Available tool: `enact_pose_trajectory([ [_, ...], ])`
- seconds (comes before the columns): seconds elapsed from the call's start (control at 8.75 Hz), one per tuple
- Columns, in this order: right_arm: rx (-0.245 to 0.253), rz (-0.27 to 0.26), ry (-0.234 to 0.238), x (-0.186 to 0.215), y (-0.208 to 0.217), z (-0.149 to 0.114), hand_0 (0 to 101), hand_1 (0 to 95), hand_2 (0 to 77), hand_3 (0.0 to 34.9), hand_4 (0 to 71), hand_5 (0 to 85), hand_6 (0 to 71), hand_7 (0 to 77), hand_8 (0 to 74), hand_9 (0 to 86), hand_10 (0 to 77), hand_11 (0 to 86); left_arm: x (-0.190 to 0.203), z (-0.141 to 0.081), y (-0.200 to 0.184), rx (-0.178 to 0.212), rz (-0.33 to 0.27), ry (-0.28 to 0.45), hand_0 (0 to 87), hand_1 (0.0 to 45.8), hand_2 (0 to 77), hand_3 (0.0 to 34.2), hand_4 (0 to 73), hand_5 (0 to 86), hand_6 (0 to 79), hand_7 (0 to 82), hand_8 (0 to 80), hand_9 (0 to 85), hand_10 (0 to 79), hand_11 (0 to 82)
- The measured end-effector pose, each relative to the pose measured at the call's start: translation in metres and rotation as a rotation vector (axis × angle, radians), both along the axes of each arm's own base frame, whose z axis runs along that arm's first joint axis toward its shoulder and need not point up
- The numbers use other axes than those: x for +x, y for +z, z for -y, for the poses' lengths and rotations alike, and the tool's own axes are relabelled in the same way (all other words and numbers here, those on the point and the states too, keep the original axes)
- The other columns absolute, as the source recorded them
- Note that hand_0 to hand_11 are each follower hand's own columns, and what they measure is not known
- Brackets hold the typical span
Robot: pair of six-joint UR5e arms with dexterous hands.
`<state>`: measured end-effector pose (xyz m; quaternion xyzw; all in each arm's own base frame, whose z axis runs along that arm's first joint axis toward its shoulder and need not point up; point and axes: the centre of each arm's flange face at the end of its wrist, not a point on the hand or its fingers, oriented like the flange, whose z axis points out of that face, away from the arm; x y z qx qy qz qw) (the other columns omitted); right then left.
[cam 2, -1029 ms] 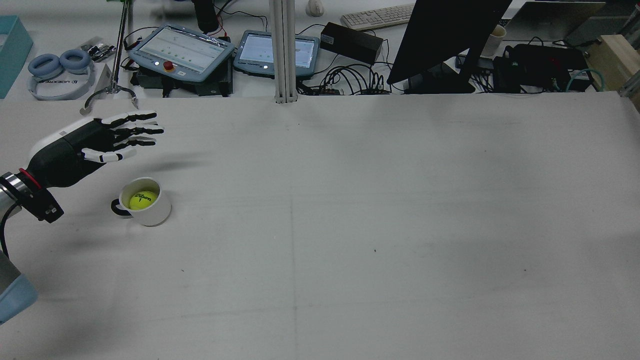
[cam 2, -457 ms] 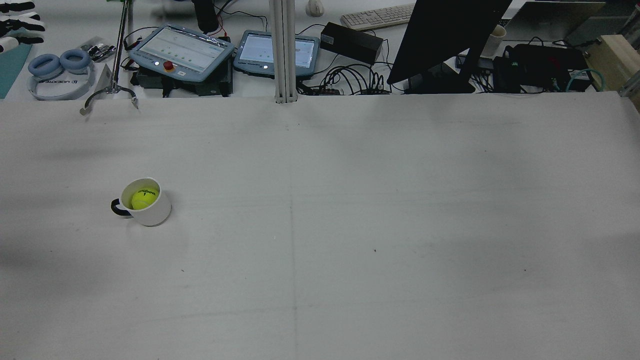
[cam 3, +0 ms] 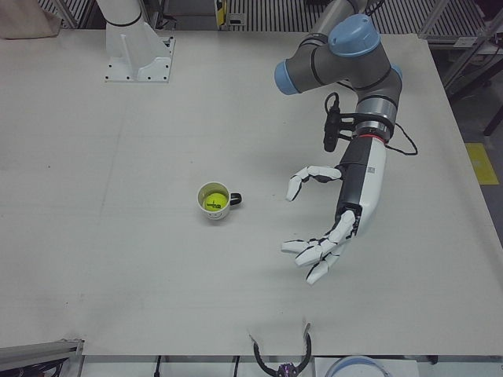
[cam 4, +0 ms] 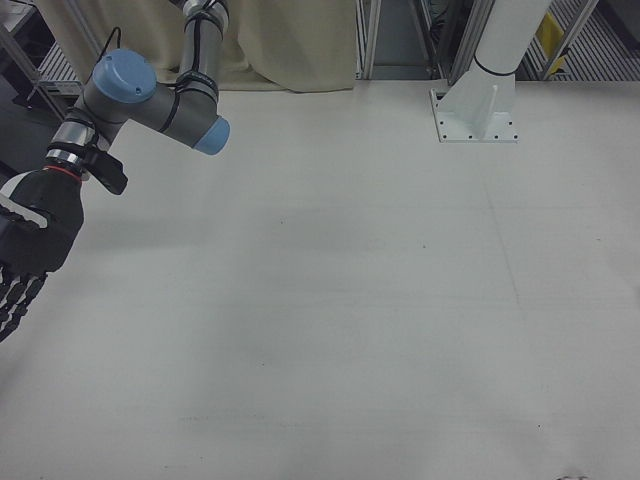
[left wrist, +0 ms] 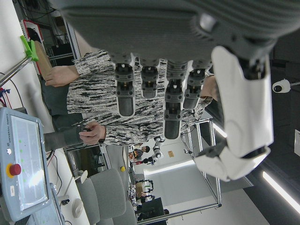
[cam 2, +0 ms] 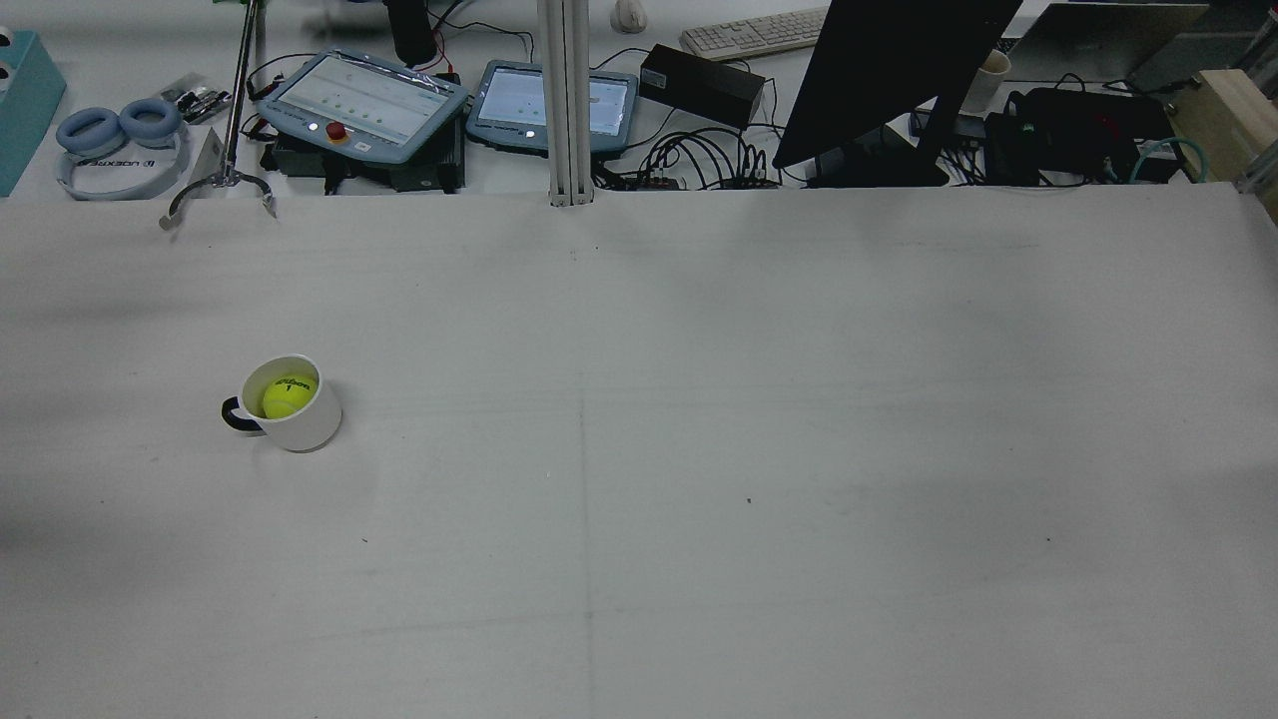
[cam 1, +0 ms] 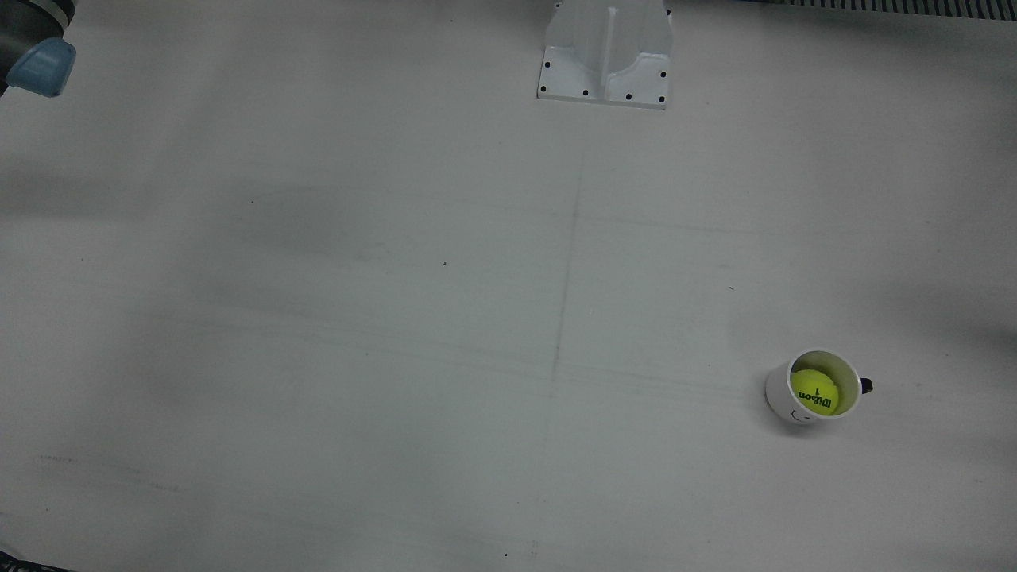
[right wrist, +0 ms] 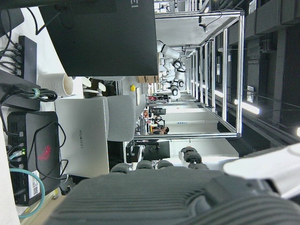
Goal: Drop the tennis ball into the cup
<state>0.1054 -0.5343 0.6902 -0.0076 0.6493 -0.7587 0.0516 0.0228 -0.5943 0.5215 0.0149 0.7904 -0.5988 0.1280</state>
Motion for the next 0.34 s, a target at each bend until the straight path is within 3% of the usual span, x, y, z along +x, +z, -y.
enact_pose_trajectory([
  [0.11,0.0,0.0,0.0,0.0,0.0,0.0001,0,0.5,0.5,0.0,0.0,0.0,0.0,0.5,0.0,0.0,0.0,0.5,-0.0016,-0.003,0.0047,-0.009,0.0,-0.001,54.1,24.0,37.6,0.0,19.6,15.3,45.8,17.4,16.4,13.1,18.5,28.9],
  [0.23,0.0,0.001,0.0,0.0001,-0.0002,0.0002,0,0.5,0.5,0.0,0.0,0.0,0.0,0.5,0.0,0.0,0.0,0.5,-0.0023,-0.0046,0.0073,-0.013,-0.001,-0.001,54.0,24.0,37.6,0.0,19.1,16.4,50.2,17.4,16.4,13.1,18.5,28.4],
  [0.34,0.001,0.0,0.0,0.0001,-0.0004,0.0004,0,0.5,0.5,0.0,0.0,0.0,0.0,0.5,0.0,0.0,0.0,0.5,-0.0027,-0.0053,0.0085,-0.015,-0.001,-0.001,54.7,24.0,35.5,0.0,19.1,15.3,40.4,18.5,16.4,13.1,18.5,28.4],
])
